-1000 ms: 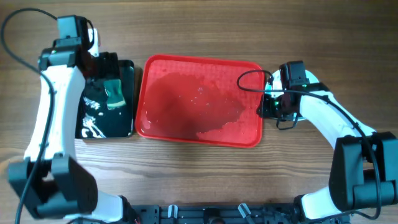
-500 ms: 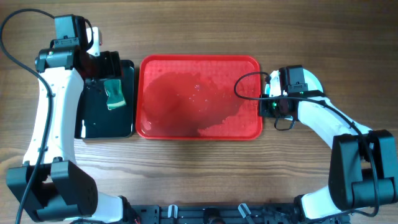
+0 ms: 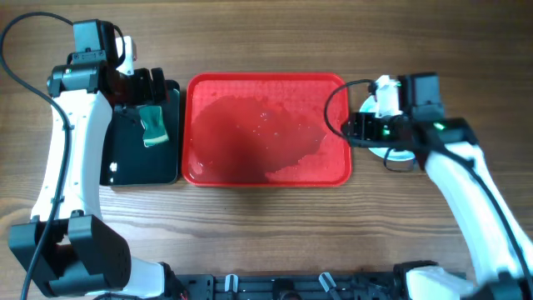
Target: Clean dirty plates on tray and stack at the side
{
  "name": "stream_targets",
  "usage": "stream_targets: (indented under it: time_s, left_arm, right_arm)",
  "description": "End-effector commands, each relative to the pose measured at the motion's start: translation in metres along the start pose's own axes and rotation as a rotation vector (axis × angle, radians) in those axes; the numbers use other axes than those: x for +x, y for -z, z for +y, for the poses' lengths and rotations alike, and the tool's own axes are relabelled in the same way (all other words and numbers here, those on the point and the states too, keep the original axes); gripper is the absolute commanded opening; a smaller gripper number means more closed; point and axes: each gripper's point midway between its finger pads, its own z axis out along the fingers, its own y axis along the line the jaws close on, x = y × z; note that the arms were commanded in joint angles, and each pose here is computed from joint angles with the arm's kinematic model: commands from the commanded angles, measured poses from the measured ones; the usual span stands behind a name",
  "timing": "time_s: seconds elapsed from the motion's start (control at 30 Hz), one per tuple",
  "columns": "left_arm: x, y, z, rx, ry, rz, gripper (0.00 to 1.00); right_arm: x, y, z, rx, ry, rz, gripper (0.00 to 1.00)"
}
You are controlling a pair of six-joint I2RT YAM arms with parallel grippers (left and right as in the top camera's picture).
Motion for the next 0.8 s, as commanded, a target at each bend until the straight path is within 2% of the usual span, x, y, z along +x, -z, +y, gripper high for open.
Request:
stream_targets:
  time_s: [0.0,0.03,0.07,0.2,0.3,0.5,0.77]
  left_arm:
    - [-0.002,0.0,-0.001,0.011,0.006,-0.003,1.0]
    - [-0.002,0.0,-0.001,0.011,0.006,-0.003,1.0]
    - [-0.002,0.0,-0.001,0.011,0.006,-0.003,1.0]
    - [-0.002,0.0,-0.001,0.011,0.006,-0.003,1.0]
    - [-0.002,0.0,-0.001,0.011,0.006,-0.003,1.0]
    - [-0.002,0.0,-0.001,0.011,0.006,-0.003,1.0]
    - [-0.002,0.0,-0.001,0.01,0.006,-0.003,1.0]
  right_arm:
    - [-0.014,0.05,0.02,-0.034,0.023,-0.148,0.73]
    - [-0.017,0.065,0.025,-0.041,0.038,-0.196,0.79]
    - [-0.018,0.08,0.03,-0.05,0.044,-0.246,1.0]
    - [-0.019,0.131,0.046,-0.118,-0.116,-0.399,1.0]
    - [-0.013,0.152,0.052,-0.145,-0.144,-0.453,1.0]
    - [-0.014,0.16,0.024,0.021,-0.165,-0.514,1.0]
    - [-0.029,0.168,0.024,0.08,0.088,-0.63,1.0]
